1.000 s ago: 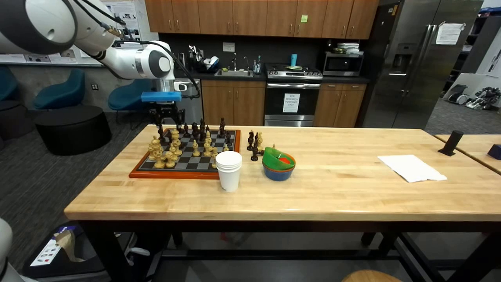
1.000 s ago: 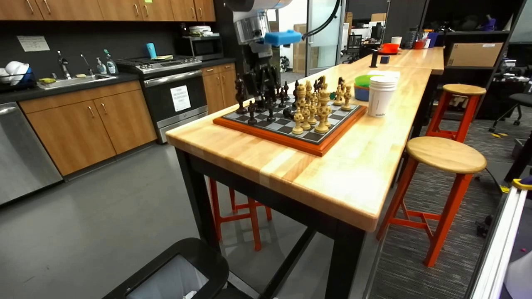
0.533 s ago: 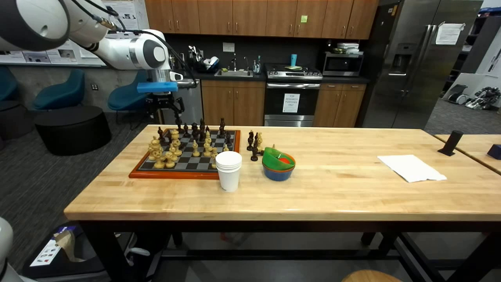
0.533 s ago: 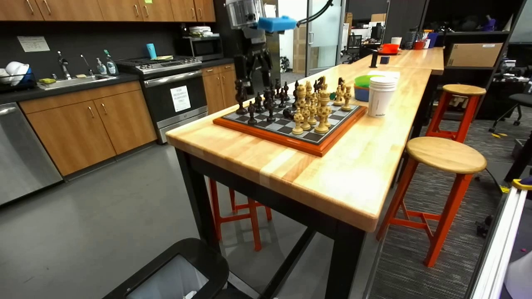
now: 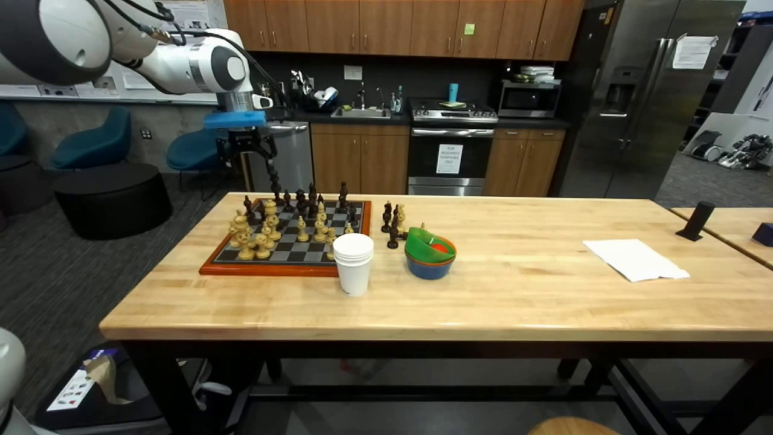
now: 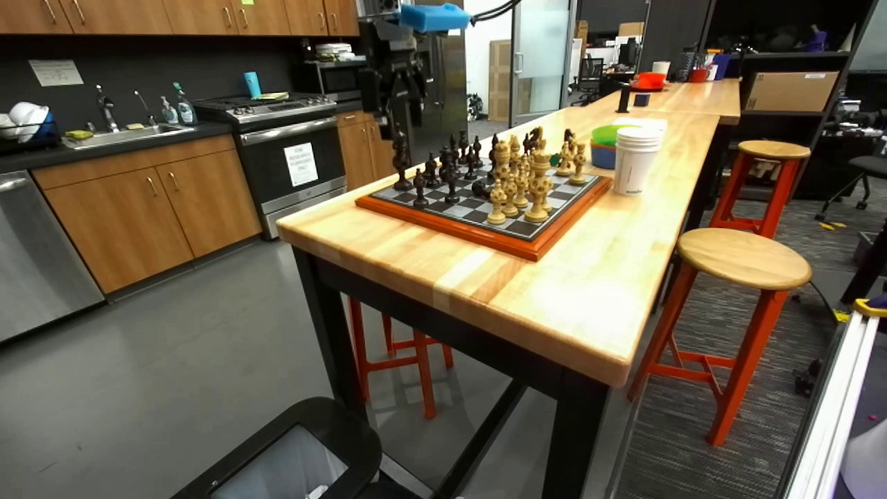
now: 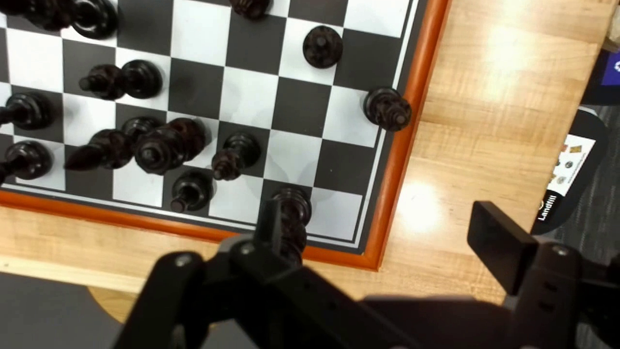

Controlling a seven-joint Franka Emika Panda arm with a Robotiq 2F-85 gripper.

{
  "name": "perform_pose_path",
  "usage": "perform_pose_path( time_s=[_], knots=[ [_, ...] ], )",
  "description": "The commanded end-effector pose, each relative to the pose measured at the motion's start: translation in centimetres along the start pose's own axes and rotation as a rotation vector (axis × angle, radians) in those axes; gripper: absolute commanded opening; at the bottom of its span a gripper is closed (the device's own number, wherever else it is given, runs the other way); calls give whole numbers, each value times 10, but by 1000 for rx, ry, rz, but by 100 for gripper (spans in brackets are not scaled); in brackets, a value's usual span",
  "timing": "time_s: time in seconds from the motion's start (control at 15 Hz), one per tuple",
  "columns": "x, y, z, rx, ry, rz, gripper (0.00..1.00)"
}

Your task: Move the dark brown chess pieces forward

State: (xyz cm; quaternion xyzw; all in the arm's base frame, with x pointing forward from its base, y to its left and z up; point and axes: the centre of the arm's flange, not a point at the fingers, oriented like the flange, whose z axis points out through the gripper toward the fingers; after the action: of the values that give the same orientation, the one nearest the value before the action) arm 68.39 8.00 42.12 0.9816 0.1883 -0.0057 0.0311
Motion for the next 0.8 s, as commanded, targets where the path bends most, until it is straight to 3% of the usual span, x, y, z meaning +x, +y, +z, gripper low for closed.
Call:
perform_pose_path(
  time_s=[0.0,0.53,0.73],
  knots=[
    [17,-4,-5,-8,-13,17,98],
    [-4,-40,-3,17,-86,128,99],
    [-5,-49,4,15,-102,148,95]
  ],
)
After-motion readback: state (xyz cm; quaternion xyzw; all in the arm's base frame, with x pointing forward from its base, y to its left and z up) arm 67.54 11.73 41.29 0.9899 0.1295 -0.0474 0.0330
